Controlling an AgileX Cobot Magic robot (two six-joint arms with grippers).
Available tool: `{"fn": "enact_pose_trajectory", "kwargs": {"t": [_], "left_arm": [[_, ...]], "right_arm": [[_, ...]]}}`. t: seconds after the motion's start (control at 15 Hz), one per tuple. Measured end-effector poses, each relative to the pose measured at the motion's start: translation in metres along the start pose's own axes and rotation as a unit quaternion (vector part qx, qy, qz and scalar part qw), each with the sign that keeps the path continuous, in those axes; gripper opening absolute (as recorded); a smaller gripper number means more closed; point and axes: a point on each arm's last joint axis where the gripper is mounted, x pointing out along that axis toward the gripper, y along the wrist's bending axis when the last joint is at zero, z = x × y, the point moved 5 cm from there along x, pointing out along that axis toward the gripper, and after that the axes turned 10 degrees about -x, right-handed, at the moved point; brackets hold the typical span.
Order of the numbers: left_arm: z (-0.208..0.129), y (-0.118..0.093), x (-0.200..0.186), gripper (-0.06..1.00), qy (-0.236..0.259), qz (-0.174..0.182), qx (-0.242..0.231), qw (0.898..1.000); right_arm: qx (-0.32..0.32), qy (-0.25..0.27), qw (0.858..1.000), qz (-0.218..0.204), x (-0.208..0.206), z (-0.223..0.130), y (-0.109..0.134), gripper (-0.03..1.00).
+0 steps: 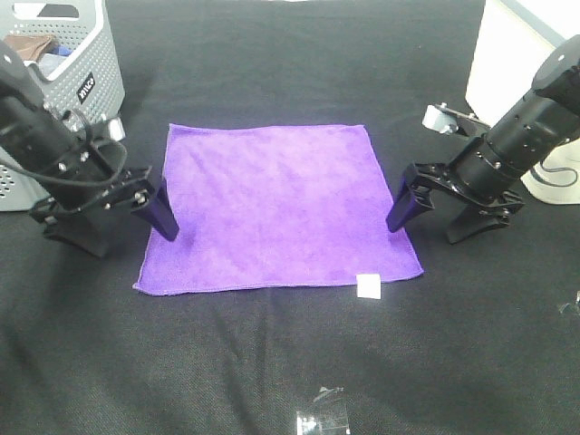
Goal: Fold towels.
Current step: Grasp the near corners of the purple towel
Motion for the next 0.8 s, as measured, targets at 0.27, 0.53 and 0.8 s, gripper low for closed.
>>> {"fn": "enact_pose_trajectory", "kwargs": {"t": [0.27,0.53,0.8], "left_arm": [[0.0019,-0.0003,0.0023,0.99,-0.002,-0.002,0.002,1.000],[0.0021,-0.0016,0.0027,0.99,-0.002,-0.007,-0.004,1.000],[0.0019,-0.0083,0.0058,0.99,-0.004,-0.017,-0.008,1.000]], "right_arm": [[-0.003,0.001,1.000,0.001,0.0012,0.0008,-0.0003,0.94],[-0.004,0.001,1.000,0.002,0.0012,0.0006,-0.0003,0.94],[-0.004,0.005,1.000,0.004,0.0012,0.0001,0.0003,0.94]]}}
